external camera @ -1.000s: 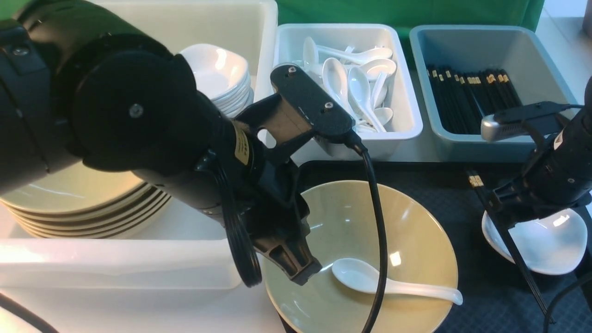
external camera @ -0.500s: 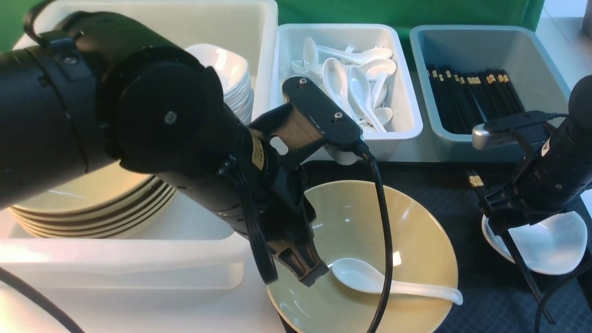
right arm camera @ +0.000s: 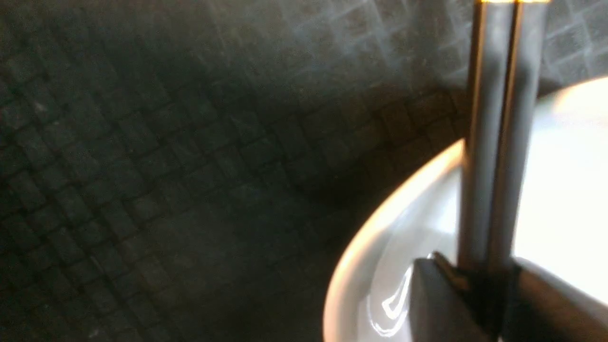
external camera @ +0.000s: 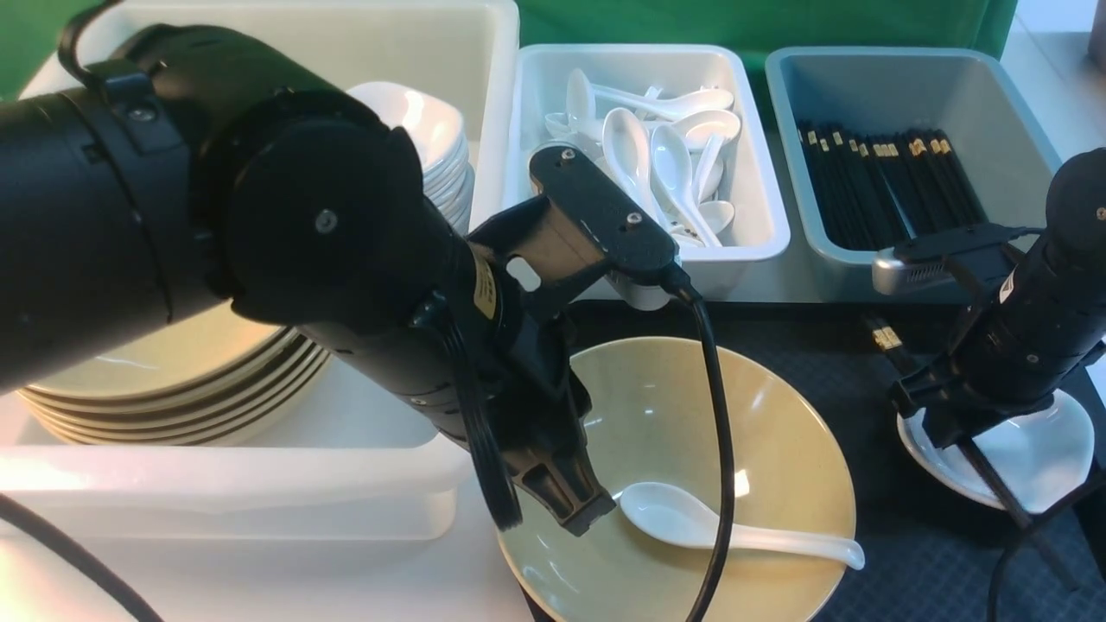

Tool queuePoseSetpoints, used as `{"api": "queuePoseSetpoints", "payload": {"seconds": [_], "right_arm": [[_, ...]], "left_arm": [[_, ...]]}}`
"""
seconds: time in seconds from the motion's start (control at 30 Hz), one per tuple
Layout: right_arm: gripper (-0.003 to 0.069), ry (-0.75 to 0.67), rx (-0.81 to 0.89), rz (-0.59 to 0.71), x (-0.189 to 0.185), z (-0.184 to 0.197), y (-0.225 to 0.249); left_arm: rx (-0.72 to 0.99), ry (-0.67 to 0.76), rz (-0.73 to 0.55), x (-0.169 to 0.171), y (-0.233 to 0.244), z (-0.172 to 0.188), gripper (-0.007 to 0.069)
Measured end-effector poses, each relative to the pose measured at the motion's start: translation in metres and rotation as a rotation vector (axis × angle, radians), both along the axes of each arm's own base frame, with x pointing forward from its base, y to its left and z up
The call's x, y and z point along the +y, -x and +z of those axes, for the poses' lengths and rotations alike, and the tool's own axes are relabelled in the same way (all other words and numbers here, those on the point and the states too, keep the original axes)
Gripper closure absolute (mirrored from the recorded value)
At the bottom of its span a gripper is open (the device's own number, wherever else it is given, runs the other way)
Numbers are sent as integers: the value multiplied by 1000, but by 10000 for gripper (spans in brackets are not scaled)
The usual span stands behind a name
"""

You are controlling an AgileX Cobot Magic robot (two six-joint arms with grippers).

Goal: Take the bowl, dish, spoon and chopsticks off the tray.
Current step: Use the right arm to grab the chopsticks, then use the right arm to put the chopsticks into the small storage box on the right

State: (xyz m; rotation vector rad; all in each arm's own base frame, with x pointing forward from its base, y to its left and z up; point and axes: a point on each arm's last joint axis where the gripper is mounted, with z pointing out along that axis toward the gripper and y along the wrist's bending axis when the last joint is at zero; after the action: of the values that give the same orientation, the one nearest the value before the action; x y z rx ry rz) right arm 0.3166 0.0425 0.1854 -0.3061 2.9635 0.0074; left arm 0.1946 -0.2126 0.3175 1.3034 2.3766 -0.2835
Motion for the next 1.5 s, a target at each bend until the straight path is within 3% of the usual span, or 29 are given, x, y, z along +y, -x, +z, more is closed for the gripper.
{"api": "queuePoseSetpoints", "payload": {"seconds": [0.03,0.2,0.37,0.67,0.8,0.97,1.27,1.43,1.5], "right_arm": [[509,0,3,0,0,0,0],[508,-2,20,2,0,5,4],[508,-16,-33,17,-1,37,18],[508,-57,-404,38,-2,131,22],[508,-85,-623,28,2,165,-11],[508,-146,-807,-36,9,188,-62],[508,-210,-860,-149,10,162,-151],[503,-175,-673,-204,-2,109,-180],[462,-155,-569,-219,-6,84,-184]], "left_arm": [[0,0,0,0,0,0,636],[-2,2,0,0,0,0,636],[-24,25,3,-2,-2,1,636],[-156,248,53,-31,-28,8,636],[-206,324,81,-58,-64,28,636],[-316,419,124,-64,-99,68,636],[-308,358,178,-25,-99,89,636],[-275,281,175,0,-70,81,636],[-273,277,182,13,-55,76,636]]}}
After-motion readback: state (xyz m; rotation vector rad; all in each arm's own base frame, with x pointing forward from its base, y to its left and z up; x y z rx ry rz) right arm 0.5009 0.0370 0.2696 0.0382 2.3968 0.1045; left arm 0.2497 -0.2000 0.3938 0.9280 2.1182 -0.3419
